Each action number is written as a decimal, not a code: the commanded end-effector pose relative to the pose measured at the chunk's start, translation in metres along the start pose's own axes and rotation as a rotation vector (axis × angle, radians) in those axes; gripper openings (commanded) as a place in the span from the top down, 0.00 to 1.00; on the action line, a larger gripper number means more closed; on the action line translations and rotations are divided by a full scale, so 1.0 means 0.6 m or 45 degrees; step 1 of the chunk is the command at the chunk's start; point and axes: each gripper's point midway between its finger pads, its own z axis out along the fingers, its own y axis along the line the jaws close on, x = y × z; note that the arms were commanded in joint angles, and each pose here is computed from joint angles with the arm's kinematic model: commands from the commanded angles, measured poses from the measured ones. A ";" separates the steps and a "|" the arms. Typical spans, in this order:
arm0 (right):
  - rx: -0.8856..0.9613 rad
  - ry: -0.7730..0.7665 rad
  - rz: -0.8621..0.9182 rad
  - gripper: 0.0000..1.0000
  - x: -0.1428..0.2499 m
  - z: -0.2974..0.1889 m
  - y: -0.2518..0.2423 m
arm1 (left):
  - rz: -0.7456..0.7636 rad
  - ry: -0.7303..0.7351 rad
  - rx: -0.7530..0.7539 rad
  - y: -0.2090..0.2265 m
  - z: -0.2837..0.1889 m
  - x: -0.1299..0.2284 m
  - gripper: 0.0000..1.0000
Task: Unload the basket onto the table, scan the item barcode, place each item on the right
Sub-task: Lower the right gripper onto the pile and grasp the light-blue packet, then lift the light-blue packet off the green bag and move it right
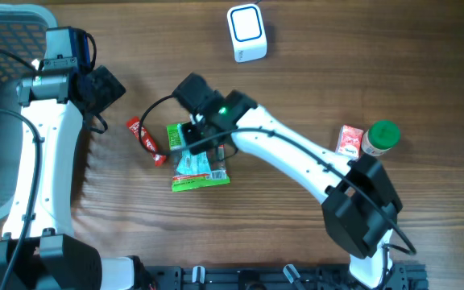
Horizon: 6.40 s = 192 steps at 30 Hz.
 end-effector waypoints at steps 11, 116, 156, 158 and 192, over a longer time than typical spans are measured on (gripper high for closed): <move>-0.106 -0.063 0.051 0.96 0.061 0.097 0.036 | -0.011 -0.034 -0.007 0.005 -0.008 -0.014 0.00; -0.401 0.003 0.285 0.66 0.021 0.131 -0.056 | -0.010 -0.034 -0.007 0.005 -0.008 -0.013 0.00; -0.270 -0.099 0.597 0.94 0.021 0.105 -0.141 | -0.011 -0.034 -0.007 0.005 -0.008 -0.014 0.00; -0.256 -0.111 0.633 0.96 0.016 0.087 -0.162 | -0.010 -0.034 -0.007 0.005 -0.008 -0.013 0.00; -0.405 -0.295 0.801 0.96 0.058 0.018 -0.204 | -0.010 -0.034 -0.007 0.005 -0.008 -0.013 0.00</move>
